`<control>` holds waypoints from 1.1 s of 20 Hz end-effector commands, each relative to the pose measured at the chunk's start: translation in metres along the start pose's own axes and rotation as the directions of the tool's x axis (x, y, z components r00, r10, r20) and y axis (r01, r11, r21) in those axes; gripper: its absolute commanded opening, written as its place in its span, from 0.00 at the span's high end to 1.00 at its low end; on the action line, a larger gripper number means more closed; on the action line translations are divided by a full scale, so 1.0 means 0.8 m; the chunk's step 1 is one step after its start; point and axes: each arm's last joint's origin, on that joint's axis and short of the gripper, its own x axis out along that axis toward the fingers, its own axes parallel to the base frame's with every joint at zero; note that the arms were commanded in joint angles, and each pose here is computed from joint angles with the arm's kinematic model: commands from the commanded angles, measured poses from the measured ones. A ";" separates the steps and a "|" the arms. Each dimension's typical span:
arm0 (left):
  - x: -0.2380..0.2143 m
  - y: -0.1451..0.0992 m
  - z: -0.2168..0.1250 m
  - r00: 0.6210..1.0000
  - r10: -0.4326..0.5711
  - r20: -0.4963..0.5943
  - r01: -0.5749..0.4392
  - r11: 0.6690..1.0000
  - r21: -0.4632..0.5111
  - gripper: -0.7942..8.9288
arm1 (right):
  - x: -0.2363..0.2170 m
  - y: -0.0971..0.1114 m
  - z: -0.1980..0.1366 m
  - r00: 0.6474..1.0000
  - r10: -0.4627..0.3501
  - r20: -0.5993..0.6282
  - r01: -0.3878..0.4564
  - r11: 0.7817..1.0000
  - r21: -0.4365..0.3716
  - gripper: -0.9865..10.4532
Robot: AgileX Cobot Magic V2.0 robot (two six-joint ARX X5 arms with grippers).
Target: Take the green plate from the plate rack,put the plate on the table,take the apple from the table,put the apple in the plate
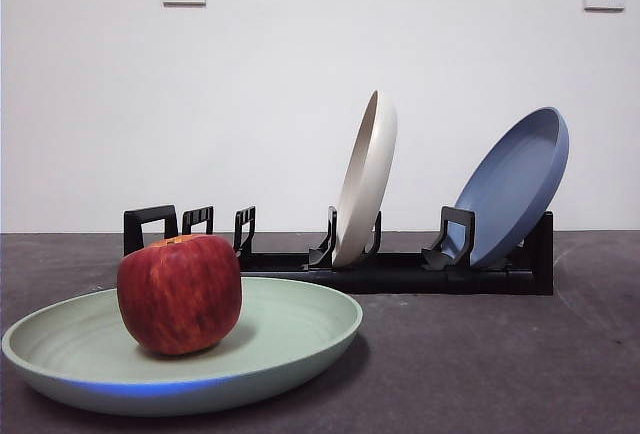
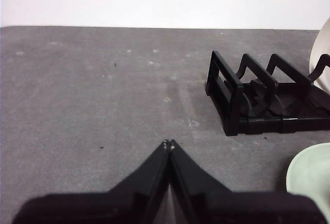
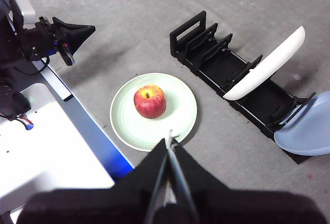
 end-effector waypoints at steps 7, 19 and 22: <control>0.003 0.001 -0.004 1.000 0.007 -0.019 -0.007 1.000 0.016 0.92 | 0.002 0.000 -0.004 1.000 -0.003 -0.029 0.003 1.000 0.006 0.91; 0.007 0.001 -0.009 0.997 0.010 -0.080 -0.009 1.000 0.016 0.92 | 0.002 0.000 -0.004 1.000 -0.002 -0.029 0.002 1.000 0.006 0.91; 0.008 0.001 -0.010 0.996 0.011 -0.092 -0.010 1.000 0.016 0.92 | 0.002 0.000 -0.004 1.000 -0.002 -0.029 0.002 1.000 0.006 0.91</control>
